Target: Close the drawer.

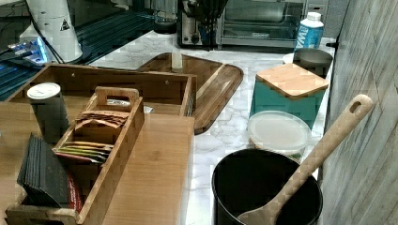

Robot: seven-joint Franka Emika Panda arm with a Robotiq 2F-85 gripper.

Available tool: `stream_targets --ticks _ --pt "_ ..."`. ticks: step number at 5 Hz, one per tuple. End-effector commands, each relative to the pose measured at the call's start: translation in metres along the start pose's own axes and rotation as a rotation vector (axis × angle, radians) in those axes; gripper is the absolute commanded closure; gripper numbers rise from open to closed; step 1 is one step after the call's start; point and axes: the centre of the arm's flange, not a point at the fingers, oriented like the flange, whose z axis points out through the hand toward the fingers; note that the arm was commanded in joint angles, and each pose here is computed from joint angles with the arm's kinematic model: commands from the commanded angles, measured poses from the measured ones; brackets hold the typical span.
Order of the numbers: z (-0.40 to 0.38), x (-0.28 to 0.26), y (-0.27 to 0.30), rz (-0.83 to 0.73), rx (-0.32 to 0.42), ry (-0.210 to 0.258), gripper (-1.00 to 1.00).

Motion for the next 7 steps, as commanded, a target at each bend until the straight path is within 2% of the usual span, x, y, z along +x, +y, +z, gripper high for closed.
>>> stream_targets --ticks 1,2,4,5,7 --pt "0.029 -0.062 0.004 -0.208 0.042 -0.031 1.0" --pt "0.037 -0.081 0.004 -0.218 0.013 -0.02 1.0" --pt "0.049 -0.104 0.044 -0.322 -0.002 -0.071 1.0" --pt "0.059 -0.098 0.074 -0.345 0.049 -0.15 1.0" --pt "0.055 -0.102 0.104 -0.381 0.038 -0.179 1.0"
